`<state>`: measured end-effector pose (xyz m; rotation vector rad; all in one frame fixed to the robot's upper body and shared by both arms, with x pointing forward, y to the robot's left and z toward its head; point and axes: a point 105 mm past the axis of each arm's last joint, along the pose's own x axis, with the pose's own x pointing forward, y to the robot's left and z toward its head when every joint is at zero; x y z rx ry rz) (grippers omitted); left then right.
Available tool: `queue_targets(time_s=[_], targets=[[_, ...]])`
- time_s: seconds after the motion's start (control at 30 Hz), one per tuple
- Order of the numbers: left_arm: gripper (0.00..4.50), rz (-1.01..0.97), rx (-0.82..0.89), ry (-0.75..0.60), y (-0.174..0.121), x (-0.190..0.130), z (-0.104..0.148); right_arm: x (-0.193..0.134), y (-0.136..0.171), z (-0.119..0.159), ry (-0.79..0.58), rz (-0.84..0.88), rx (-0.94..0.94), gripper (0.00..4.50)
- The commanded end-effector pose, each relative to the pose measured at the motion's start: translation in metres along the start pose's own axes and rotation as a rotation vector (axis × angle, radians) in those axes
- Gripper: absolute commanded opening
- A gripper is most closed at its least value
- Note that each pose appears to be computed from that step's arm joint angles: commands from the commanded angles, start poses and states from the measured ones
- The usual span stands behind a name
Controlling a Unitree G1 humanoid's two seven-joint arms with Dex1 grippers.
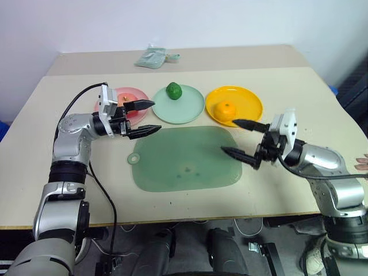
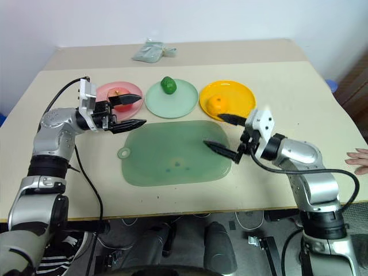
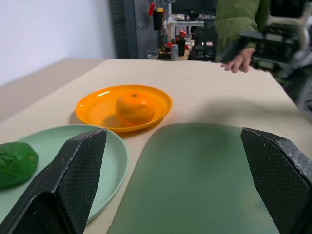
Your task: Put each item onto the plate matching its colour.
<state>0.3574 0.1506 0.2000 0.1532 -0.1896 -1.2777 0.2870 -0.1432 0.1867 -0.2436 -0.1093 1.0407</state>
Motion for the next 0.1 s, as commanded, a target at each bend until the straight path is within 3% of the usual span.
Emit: queue_targets(time_s=[0.03, 0.1], targets=[[4.50, -0.018, 0.049, -0.001, 0.0019, 0.0060, 0.0140, 0.0000, -0.0110, 0.0113, -0.014, -0.060, -0.058, 4.43], [4.50, -0.023, 0.045, -0.003, 0.0035, 0.0082, 0.0131, 0.0021, -0.0155, 0.0091, -0.004, -0.085, -0.062, 4.43]])
